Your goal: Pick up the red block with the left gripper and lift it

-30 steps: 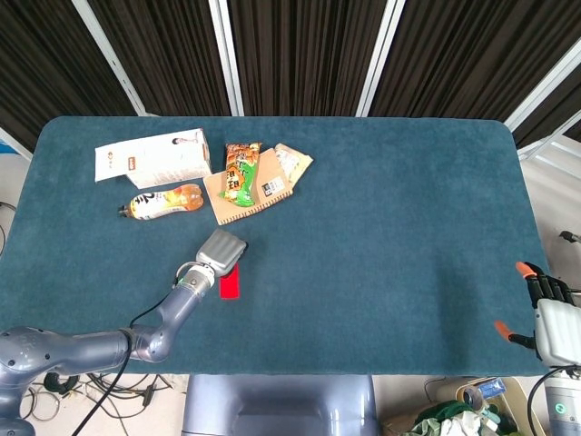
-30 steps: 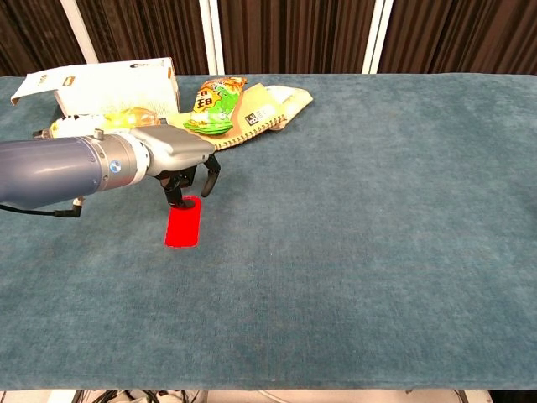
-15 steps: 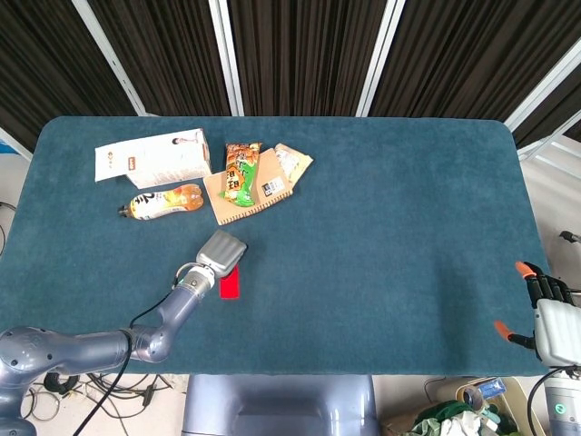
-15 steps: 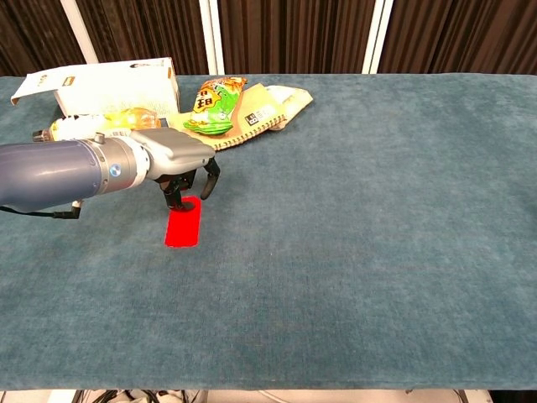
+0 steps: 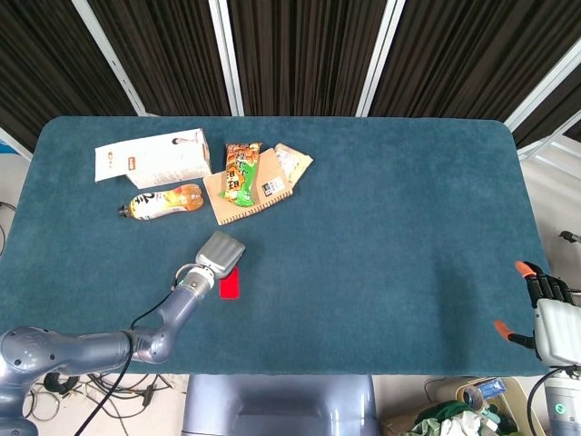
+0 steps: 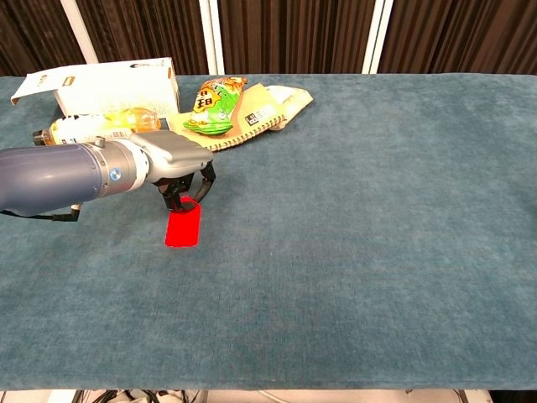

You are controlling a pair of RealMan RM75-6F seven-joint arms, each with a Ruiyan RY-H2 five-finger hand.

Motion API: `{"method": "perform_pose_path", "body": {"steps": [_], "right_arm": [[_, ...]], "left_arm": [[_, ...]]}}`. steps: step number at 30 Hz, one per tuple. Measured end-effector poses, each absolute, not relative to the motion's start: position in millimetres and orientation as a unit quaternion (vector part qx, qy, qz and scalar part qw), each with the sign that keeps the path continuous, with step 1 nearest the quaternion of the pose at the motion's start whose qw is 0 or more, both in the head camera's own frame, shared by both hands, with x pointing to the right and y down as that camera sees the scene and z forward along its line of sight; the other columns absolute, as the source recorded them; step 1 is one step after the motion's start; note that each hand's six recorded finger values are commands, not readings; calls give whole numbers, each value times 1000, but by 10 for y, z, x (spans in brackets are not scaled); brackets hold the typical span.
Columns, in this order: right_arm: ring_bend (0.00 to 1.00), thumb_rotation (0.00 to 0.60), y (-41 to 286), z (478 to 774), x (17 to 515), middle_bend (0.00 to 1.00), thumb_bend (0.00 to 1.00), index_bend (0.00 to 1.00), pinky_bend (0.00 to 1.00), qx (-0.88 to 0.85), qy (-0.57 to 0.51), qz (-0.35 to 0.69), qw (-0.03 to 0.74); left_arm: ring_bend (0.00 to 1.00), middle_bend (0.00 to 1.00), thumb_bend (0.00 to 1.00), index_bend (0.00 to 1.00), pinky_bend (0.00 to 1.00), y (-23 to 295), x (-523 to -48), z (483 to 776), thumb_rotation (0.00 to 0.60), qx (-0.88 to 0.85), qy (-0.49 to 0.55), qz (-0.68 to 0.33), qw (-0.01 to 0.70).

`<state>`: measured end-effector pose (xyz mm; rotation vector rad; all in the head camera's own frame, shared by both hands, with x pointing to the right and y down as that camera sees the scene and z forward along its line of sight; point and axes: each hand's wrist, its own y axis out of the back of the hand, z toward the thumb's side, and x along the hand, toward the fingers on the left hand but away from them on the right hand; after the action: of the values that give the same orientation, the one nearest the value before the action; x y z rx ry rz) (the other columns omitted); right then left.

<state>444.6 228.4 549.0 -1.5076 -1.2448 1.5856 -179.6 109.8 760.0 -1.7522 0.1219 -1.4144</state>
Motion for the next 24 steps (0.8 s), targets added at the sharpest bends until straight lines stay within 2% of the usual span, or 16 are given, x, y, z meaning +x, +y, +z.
{"method": "perform_pose_path", "body": {"steps": [6,15,24], "right_arm": [[155,600,2282,5492,4440,111,71,152,122,-571,-471,598,306],[155,600,2286,5492,4445,111,71,152,122,-571,-472,599,305],[157,600,2284,5489,4448,116,73,152,122,-571,-471,599,305]], "left_arm": [[926,978,387,591,856,1081,-1805,7571,600,-699,51,-568,431],[926,980,523,614,856,1086,-1810,7504,600,-704,53,-566,425],[926,981,559,633,856,1143,-1842,7248,600,-722,53,-552,415]]}}
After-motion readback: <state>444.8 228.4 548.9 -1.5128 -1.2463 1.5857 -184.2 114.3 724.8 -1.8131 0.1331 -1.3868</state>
